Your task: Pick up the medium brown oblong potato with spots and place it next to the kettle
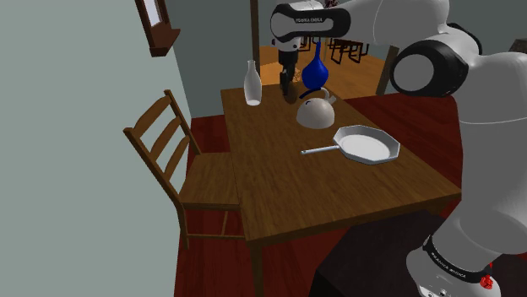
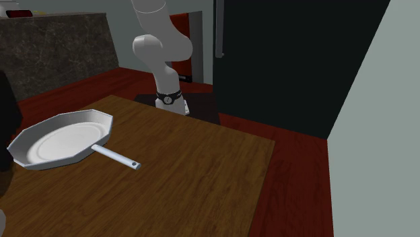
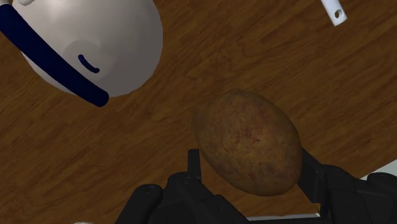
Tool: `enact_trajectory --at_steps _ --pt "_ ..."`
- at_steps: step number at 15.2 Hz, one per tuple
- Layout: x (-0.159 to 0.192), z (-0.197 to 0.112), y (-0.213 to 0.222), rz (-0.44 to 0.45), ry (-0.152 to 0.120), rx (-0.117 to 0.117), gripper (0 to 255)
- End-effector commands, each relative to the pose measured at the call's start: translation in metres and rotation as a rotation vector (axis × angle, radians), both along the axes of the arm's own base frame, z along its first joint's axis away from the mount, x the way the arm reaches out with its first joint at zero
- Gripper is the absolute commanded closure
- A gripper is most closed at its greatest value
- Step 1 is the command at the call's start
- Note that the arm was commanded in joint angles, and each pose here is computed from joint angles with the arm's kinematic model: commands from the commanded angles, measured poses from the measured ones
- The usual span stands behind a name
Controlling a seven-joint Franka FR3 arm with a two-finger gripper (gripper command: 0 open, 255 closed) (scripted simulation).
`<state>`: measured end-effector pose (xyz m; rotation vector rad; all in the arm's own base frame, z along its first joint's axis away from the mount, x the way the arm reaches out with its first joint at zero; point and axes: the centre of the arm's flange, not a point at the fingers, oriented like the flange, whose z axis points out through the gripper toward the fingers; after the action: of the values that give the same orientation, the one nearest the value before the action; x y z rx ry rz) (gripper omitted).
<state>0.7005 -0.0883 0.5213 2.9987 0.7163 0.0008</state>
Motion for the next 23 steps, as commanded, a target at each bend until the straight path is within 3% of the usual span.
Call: enact_trajectory --at_steps 1,23 --pt "0.000 -0.010 -0.001 0.000 -0.001 0.000 255" --pt "0.000 -0.127 -0.001 0.000 -0.001 0.000 255"
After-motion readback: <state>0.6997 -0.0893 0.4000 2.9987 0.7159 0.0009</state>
